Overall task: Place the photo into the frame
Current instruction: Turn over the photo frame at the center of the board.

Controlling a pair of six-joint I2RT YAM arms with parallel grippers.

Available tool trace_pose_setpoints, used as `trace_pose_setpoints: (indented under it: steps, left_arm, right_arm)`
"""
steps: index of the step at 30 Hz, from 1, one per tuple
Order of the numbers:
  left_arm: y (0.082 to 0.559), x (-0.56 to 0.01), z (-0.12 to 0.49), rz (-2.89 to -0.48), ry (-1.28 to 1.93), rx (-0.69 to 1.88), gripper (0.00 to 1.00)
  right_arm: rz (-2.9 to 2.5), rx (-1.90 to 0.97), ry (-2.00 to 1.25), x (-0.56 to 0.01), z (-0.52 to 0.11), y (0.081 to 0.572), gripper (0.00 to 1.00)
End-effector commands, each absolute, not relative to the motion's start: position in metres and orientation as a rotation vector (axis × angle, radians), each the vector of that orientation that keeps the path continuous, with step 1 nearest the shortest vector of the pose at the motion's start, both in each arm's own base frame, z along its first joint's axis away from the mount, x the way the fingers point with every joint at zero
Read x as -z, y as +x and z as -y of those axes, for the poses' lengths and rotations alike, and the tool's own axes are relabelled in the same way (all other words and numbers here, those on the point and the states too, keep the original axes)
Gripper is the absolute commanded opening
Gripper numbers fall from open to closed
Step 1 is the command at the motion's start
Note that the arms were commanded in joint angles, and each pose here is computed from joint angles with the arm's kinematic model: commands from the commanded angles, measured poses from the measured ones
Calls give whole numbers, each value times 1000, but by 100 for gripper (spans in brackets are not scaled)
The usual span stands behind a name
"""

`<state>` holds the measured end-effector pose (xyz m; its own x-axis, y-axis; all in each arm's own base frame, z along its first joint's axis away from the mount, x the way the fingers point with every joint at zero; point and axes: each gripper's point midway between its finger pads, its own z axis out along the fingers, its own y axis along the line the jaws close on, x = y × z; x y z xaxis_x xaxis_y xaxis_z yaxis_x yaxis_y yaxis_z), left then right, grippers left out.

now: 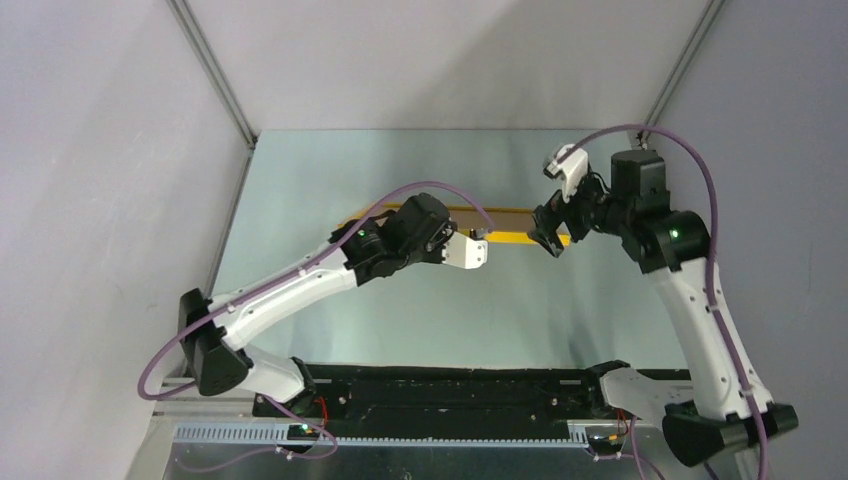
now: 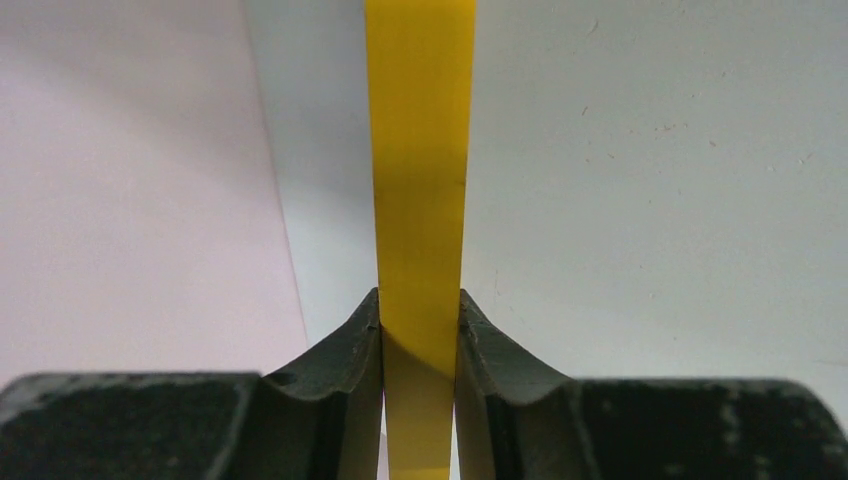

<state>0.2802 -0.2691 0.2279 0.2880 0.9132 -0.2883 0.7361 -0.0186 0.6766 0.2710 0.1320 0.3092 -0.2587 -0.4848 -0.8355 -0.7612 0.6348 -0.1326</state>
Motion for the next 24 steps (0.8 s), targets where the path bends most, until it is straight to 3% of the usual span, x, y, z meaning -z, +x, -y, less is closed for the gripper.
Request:
trace_pose_setpoints:
  steps: [1, 6, 24]
  left_arm:
    - [267, -291, 258, -1402, 1732, -248, 0]
    - [257, -297, 250, -1405, 1781, -230, 0]
    - [253, -319, 237, -1374, 1815, -274, 0]
  right_arm:
    - [-1780, -352, -982, -337, -142, 255, 99]
    - [-1734, -332, -1118, -334, -154, 229, 99]
    - [-1701, -304, -1376, -332, -180, 207, 92]
